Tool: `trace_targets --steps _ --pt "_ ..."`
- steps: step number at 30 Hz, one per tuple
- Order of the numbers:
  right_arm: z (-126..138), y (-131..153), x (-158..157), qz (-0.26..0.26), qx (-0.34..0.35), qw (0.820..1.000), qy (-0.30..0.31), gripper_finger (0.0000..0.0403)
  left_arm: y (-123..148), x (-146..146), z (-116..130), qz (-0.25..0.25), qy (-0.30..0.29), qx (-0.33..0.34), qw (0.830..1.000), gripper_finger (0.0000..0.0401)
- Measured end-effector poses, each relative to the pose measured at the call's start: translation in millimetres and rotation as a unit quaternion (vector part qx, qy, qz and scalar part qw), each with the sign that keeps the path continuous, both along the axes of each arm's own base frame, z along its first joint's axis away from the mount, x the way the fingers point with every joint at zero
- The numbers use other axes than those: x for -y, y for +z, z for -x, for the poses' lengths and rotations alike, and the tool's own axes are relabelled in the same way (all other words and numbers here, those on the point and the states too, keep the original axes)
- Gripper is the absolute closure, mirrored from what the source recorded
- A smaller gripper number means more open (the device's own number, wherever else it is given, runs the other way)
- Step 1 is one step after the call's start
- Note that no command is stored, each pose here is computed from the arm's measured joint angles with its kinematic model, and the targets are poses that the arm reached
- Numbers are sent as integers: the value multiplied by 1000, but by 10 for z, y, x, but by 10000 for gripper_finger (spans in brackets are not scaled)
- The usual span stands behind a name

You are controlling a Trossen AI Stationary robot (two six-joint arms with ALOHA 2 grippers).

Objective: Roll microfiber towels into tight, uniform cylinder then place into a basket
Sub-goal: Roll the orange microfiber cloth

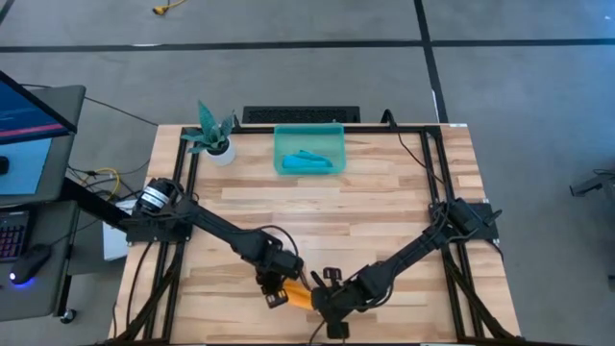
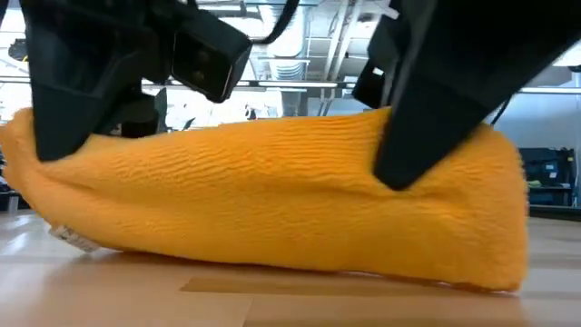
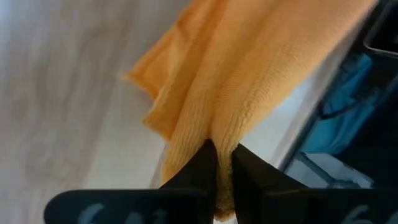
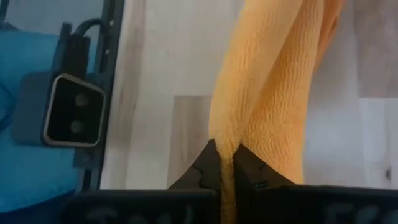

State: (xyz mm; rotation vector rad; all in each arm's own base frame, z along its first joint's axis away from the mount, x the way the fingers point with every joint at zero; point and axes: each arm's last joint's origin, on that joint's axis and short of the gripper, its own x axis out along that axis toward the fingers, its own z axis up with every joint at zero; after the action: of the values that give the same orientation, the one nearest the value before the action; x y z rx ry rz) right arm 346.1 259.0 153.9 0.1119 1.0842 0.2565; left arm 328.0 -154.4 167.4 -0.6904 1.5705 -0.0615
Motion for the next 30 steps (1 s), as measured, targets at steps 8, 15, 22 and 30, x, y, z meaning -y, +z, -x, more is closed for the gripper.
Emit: trace_targets --steps 8,15,22,30 --pt "-5 -54 67 -1 -11 1000 -26 374 -213 -357 -6 -11 61 -19 998 382" --pt "-24 -64 108 -5 -19 999 -33 382 -314 -680 -19 16 94 -37 995 381" --pt "-23 -66 116 -3 -22 999 -32 377 -360 -882 -27 31 115 -42 992 381" --pt "-25 -82 177 24 -25 999 -42 346 -368 -905 -56 42 155 -49 986 381"
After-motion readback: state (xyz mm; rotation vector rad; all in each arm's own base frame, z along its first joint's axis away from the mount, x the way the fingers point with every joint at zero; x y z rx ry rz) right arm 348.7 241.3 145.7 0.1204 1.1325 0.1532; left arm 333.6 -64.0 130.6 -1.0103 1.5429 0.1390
